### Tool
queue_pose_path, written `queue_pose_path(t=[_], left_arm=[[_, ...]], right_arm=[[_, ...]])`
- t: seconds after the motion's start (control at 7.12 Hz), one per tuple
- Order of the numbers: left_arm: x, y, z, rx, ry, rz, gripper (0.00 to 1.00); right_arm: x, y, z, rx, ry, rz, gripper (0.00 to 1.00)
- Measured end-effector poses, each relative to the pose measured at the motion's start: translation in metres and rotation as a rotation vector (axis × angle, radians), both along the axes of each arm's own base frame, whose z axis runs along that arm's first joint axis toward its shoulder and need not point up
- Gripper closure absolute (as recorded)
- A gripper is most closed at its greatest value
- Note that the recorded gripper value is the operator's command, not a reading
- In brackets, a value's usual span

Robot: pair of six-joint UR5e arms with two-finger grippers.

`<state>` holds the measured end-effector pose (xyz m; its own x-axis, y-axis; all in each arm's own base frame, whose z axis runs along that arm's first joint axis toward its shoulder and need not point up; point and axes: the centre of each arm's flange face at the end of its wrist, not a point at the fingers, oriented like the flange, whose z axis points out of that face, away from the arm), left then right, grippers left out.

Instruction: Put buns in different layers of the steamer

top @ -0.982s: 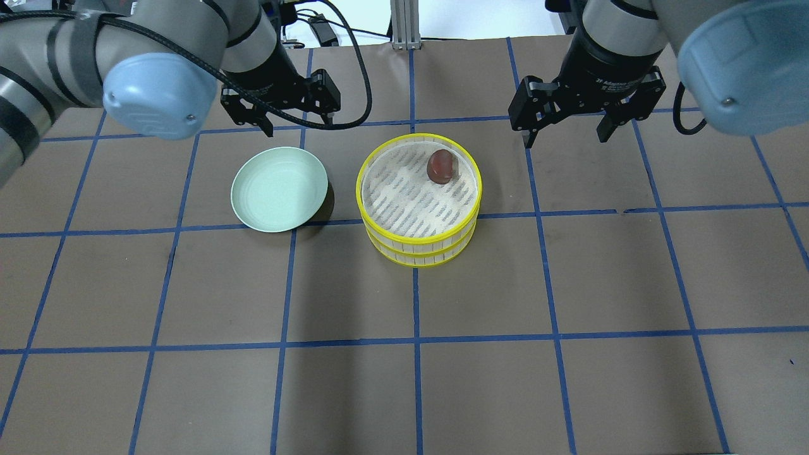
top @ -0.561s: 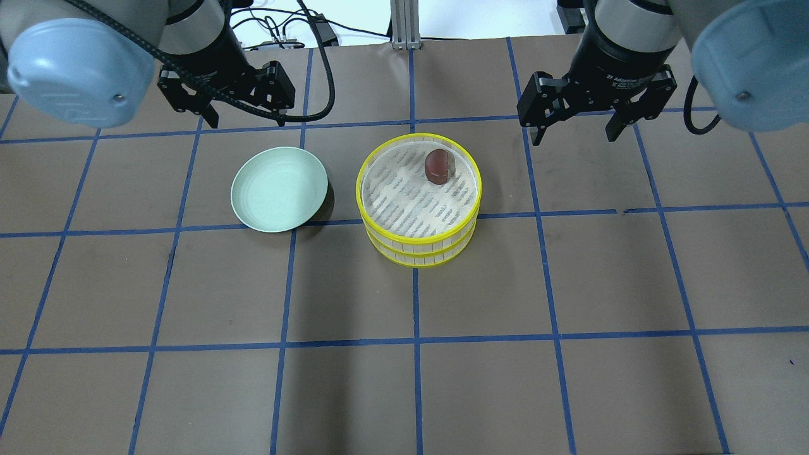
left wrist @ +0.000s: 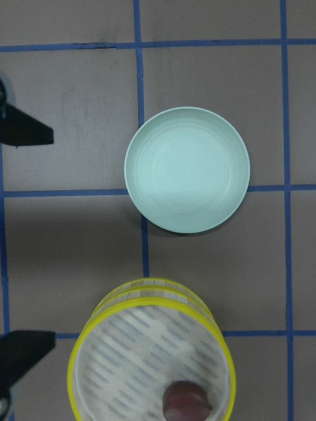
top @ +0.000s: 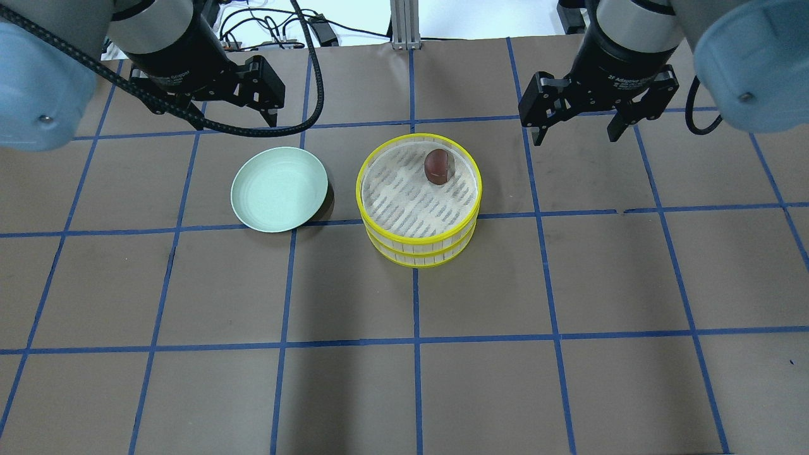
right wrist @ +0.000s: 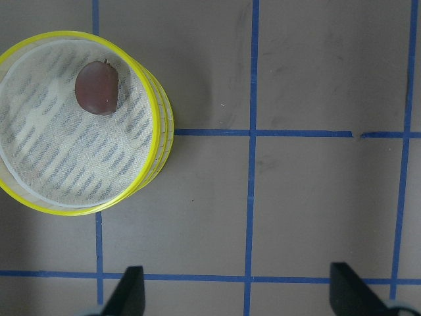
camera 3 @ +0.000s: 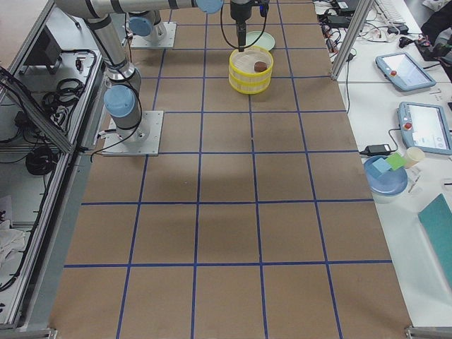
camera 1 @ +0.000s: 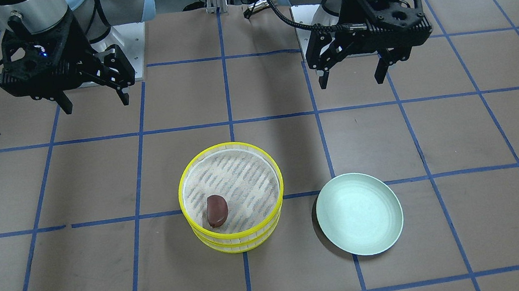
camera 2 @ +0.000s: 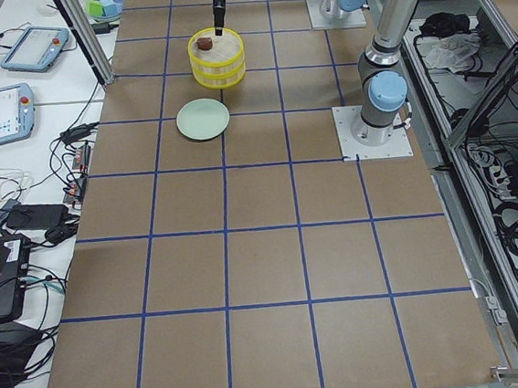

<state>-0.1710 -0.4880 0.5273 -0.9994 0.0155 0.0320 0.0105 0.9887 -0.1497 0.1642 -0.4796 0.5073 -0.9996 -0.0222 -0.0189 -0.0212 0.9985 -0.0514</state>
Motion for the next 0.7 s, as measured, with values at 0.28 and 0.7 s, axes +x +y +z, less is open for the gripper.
queue_pose_path(t=[0.28, 0.7], left_arm=[[0.015, 0.002, 0.004, -0.005, -0.047, 0.006, 0.00], [0.061, -0.009, 0.010, -0.019, -0.100, 0.032, 0.00]], right_arm=[[0.000, 0.000, 0.000, 0.001, -0.001, 0.000, 0.00], [0.000, -0.001, -0.001, 0.002, -0.002, 0.000, 0.00]])
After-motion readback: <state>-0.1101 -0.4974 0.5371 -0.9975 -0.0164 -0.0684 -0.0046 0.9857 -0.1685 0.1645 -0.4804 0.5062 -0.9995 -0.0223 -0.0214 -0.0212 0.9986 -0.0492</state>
